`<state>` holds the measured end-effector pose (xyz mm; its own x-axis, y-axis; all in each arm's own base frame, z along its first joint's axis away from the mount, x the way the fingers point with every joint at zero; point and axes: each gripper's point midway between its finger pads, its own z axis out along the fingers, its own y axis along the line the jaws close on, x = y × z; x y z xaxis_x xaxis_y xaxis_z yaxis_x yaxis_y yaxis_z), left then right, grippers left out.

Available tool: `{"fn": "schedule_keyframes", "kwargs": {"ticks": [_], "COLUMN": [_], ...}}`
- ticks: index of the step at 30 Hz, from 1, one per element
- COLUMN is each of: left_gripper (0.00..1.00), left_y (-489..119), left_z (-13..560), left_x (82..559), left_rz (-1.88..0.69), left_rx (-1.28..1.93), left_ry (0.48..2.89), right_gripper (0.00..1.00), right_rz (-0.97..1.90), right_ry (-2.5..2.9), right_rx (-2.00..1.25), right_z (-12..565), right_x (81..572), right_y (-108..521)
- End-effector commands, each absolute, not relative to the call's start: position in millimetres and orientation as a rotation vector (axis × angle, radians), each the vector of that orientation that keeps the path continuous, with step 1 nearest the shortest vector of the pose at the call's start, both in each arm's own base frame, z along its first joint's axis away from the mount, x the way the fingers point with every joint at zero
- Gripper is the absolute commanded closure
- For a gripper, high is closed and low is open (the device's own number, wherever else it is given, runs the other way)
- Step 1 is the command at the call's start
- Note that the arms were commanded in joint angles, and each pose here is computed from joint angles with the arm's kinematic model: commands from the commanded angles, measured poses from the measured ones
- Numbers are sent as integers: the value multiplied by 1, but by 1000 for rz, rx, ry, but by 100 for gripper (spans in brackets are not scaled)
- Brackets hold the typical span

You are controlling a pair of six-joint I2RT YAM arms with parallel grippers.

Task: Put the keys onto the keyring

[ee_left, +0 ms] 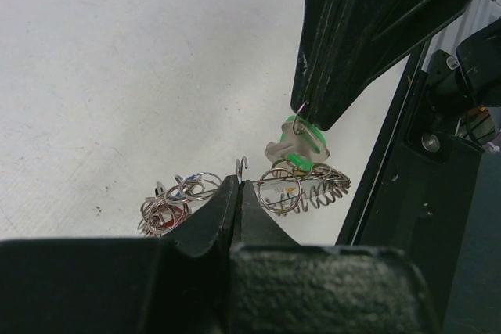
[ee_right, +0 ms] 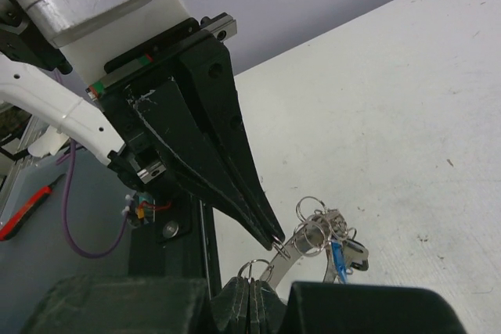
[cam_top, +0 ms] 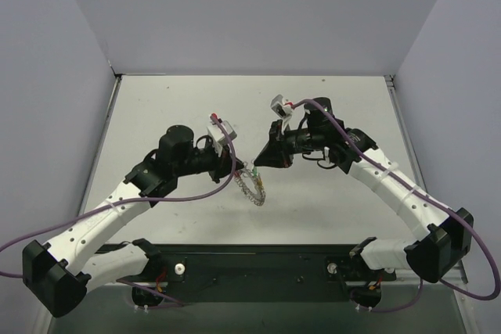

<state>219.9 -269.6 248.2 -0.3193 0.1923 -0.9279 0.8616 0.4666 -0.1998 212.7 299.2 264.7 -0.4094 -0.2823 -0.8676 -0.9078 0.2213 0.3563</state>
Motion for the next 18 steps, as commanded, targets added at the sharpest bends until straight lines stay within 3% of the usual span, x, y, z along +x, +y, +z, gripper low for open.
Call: {"fn": "schedule_keyframes", "kwargs": {"ticks": [1,18], "left_gripper": [100,100], "left_y": [-275,-280], "left_z": [277,281], "left_x": [218,206], "left_rz": [-880,-890], "left_rx": [922,952], "left_ry": [1671,1650], "right_gripper": [100,100], "right_rz": [1180,1125], "right_ry": [1747,1817], "right_rx": [-1196,-1253], "right_z": [278,260], "right_x": [207,206], "right_y": [308,316]}}
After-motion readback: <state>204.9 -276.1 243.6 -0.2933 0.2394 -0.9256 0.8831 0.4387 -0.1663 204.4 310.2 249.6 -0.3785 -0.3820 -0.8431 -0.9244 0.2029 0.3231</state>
